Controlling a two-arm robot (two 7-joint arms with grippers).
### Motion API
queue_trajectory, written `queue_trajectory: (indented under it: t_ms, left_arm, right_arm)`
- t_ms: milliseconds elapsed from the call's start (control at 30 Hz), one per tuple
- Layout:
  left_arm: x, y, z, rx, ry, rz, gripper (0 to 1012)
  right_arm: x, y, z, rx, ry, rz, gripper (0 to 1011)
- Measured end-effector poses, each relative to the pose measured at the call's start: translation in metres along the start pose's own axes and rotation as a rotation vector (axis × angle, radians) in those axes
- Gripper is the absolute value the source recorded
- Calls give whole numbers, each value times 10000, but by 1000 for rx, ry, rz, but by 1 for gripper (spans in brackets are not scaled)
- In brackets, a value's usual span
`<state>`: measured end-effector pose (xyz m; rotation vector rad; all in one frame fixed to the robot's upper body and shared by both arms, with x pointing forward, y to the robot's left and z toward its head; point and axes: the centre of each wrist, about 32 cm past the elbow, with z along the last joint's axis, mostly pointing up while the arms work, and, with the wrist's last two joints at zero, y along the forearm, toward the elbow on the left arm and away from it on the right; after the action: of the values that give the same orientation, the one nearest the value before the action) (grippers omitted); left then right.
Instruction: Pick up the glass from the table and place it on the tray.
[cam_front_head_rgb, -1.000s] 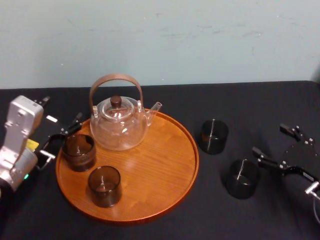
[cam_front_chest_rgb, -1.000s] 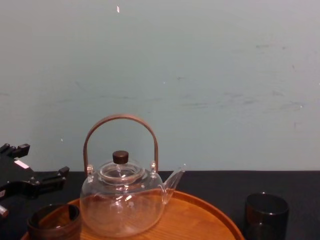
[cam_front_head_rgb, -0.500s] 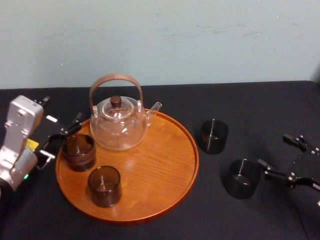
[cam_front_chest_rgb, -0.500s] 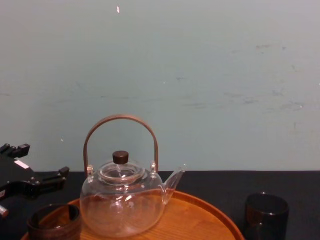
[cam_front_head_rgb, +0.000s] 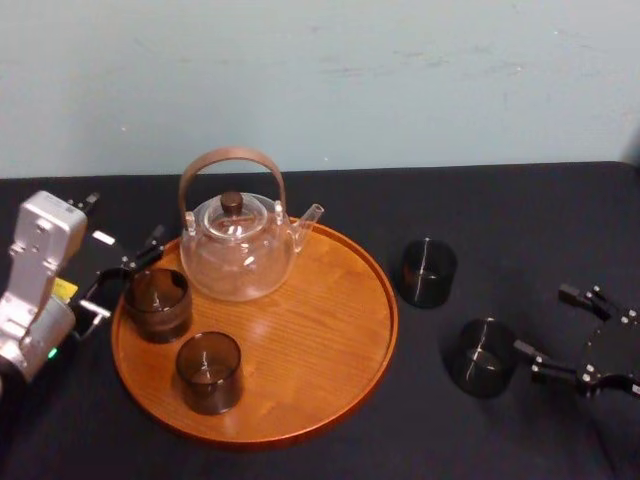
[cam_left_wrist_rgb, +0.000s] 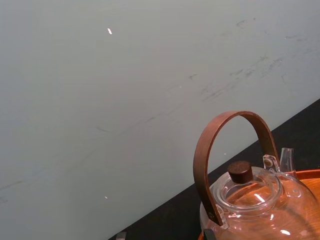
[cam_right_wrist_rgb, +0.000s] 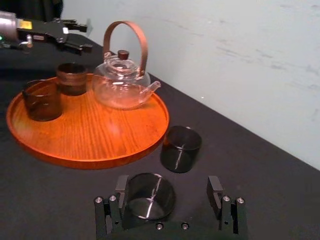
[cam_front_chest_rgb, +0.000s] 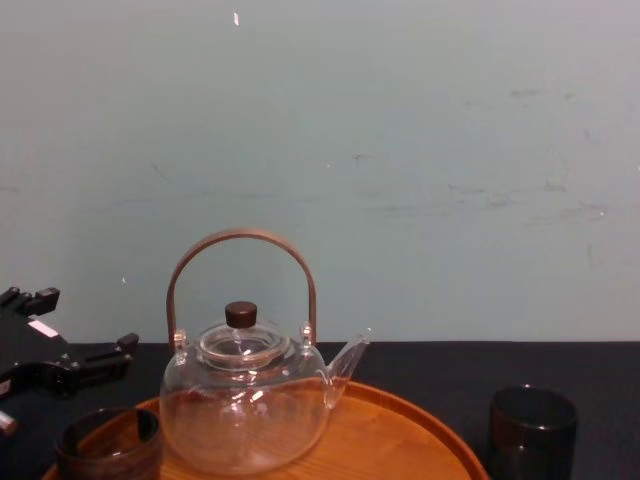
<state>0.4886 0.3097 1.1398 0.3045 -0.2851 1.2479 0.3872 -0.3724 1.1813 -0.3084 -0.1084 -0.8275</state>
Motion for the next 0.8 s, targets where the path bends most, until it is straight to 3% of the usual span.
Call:
queue_trajectory:
  t_ms: [267,800]
  left_arm:
    - [0,0,0,0,0,0,1001]
    - [0,0,0,0,0,0,1001]
  right_arm:
    - [-8,10,-24,-40,16,44,1002]
    - [-38,130,-66,-127,101,35,1002]
